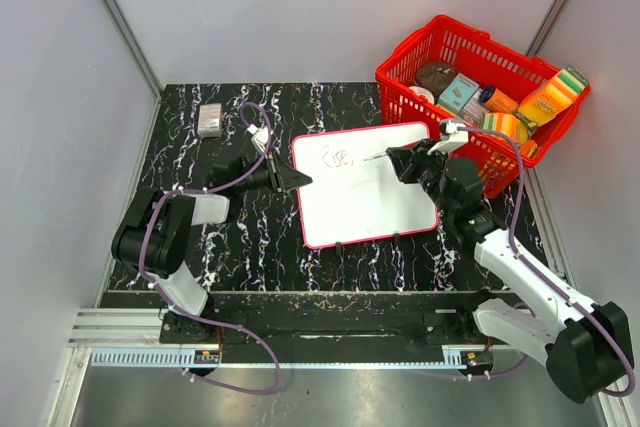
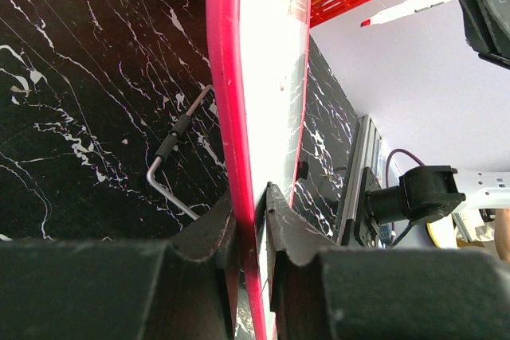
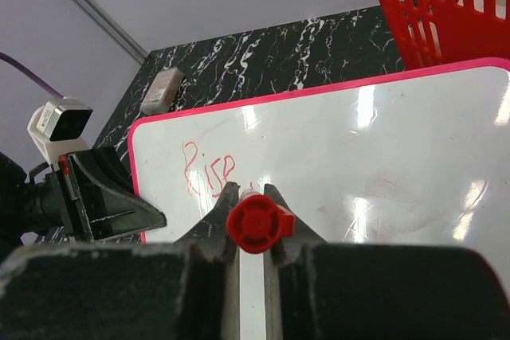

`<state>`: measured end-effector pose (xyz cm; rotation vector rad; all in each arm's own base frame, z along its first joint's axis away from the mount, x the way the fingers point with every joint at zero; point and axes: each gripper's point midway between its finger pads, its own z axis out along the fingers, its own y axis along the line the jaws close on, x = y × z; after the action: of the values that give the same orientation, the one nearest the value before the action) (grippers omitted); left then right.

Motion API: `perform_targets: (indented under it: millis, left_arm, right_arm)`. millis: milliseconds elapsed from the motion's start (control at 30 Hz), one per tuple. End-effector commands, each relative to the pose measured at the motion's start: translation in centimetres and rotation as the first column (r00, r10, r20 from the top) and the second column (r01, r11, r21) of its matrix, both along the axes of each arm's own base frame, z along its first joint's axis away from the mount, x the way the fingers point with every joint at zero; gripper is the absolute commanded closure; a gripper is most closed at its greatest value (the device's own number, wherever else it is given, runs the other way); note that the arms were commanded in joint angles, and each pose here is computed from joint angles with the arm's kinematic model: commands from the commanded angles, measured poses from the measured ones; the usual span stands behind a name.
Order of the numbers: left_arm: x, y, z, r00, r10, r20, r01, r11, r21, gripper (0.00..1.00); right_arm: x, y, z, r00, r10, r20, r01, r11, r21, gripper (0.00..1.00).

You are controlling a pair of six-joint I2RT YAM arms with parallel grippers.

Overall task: Write a sentence on the whiteboard
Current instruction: Put down the whiteboard on the whiteboard stand.

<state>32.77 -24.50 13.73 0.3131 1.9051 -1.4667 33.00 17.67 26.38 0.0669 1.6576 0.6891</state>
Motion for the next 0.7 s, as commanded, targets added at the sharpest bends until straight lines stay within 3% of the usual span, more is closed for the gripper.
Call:
perform_targets:
  millis: [0, 667]
  left_arm:
    - [-0.04, -0.45, 1.11, 0.992, -0.022, 0.123, 0.019, 1.000, 0.023, 1.00]
    - [-0.05, -0.48, 1.08, 0.992, -0.021, 0.123, 0.018, 1.000, 0.026, 1.00]
  right_arm:
    - [0.29, 0.28, 1.80, 0.999, 0.028, 0.025, -0.029, 0.999, 0.018, 1.00]
    - [0.47, 0.71, 1.58, 0.998, 0.061, 0.007, -0.061, 0.998, 0.001, 1.00]
